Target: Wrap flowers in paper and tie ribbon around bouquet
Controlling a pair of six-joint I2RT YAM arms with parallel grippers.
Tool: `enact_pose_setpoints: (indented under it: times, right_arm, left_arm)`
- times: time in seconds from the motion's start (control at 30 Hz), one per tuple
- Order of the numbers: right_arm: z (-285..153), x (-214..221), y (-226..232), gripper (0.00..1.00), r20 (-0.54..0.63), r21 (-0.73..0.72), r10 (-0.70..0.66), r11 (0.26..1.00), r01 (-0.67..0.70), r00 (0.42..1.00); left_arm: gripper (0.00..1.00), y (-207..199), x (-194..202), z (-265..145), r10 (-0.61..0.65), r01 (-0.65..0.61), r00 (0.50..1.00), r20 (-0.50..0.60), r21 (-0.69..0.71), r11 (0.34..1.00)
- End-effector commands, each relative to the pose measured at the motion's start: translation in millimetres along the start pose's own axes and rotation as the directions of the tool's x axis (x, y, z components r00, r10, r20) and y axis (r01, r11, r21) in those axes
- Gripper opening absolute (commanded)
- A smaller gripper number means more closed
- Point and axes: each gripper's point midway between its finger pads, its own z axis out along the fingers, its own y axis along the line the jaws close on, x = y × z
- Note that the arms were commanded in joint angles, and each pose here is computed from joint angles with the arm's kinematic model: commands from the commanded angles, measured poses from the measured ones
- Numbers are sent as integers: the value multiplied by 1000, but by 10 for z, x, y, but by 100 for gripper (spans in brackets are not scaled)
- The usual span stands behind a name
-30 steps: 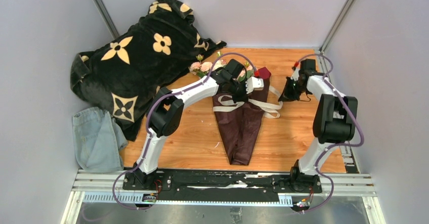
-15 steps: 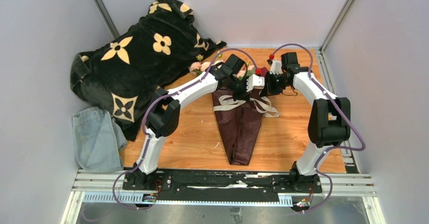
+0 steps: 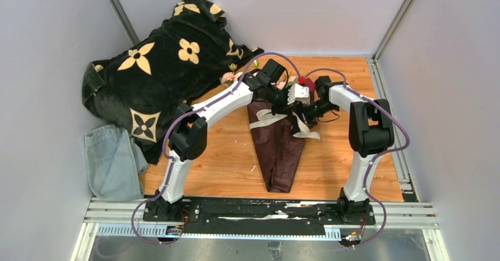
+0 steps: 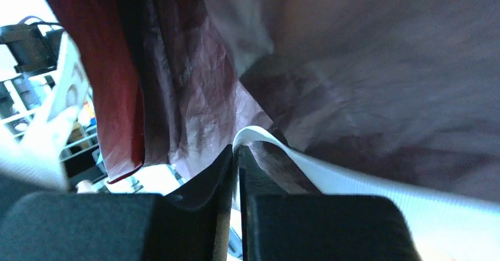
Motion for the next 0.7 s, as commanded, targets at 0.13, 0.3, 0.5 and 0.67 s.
enact_pose_setpoints:
  times: [0.13,0.3,0.5,0.67]
  right_arm:
    - [-109,-17,69,59,-71,96,16,995,-9,997]
    - [-447,-316,-127,69,2,347,-14,938,12,1000]
    - [-856,-522,-284,69,143,571,-3,817,-80,990]
    - [-1264,-372,-160,59,380,641,-32,730,-238,925]
  left_arm:
    - [0,-39,-87,-37,31,-31,999,13,12,999]
    - [0,-38,-24,4,25,-25,1000,2,16,1000]
    - [0,-11,35,44,11,-11,1000,-6,2,1000]
    - [0,61,37,85,-19,19,1000,3,-33,999]
